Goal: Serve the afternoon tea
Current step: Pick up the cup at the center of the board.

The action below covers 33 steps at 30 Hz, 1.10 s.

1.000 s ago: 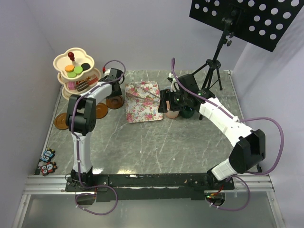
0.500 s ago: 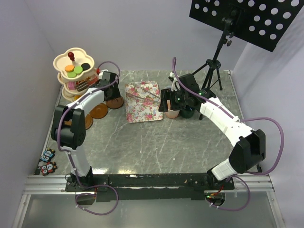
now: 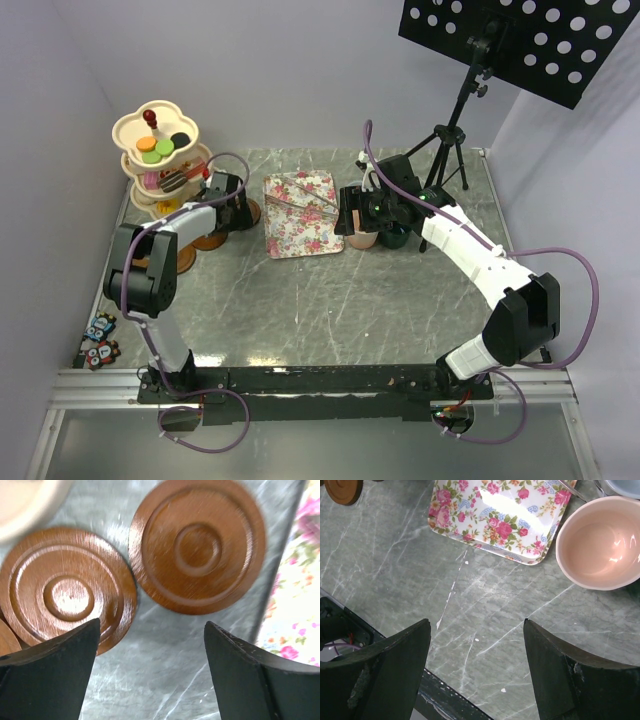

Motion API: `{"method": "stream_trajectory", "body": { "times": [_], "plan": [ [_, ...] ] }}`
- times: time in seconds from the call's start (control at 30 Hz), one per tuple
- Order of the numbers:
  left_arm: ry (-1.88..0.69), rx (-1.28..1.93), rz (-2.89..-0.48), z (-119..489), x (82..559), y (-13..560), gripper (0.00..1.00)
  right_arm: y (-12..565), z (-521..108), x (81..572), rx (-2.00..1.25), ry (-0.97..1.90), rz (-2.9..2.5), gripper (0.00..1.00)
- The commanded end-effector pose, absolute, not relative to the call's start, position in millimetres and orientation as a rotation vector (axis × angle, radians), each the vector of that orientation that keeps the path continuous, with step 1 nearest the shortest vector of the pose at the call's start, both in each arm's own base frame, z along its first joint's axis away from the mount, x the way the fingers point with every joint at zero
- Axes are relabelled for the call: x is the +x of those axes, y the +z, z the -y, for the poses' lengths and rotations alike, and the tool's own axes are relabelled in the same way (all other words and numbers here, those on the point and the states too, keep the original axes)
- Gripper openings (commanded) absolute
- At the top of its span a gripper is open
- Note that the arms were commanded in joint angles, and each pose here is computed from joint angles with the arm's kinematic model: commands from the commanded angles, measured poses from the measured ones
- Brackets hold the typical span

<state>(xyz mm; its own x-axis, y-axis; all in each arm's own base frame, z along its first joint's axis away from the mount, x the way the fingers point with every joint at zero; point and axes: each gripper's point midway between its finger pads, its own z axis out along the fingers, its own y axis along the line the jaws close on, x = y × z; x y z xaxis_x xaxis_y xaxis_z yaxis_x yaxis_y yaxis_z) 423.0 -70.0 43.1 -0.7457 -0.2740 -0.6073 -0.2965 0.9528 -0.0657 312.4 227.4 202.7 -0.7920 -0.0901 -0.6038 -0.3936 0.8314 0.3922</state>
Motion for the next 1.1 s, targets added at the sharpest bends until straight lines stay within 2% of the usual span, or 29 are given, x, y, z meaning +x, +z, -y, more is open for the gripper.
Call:
{"method": "stream_trajectory", "body": {
  "times": [0.0,0.27,0.6,1.07],
  "plan": [
    [0.016,-0.383,-2.334,63.6,444.2,74.1,0.91,222.3,-225.8,313.4,-0.35,0.709,-2.356,0.81],
    [0.044,-0.379,-2.394,48.5,442.9,45.2,0.95,220.8,-226.4,314.8,-0.352,0.706,-2.364,0.81],
    [-0.025,-0.365,-2.447,55.1,410.3,27.4,0.94,220.0,-226.6,316.4,-0.348,0.706,-2.366,0.81],
    [-0.097,-0.407,-2.44,61.6,387.8,28.6,0.93,221.4,-226.7,315.6,-0.344,0.711,-2.36,0.81]
  ]
}}
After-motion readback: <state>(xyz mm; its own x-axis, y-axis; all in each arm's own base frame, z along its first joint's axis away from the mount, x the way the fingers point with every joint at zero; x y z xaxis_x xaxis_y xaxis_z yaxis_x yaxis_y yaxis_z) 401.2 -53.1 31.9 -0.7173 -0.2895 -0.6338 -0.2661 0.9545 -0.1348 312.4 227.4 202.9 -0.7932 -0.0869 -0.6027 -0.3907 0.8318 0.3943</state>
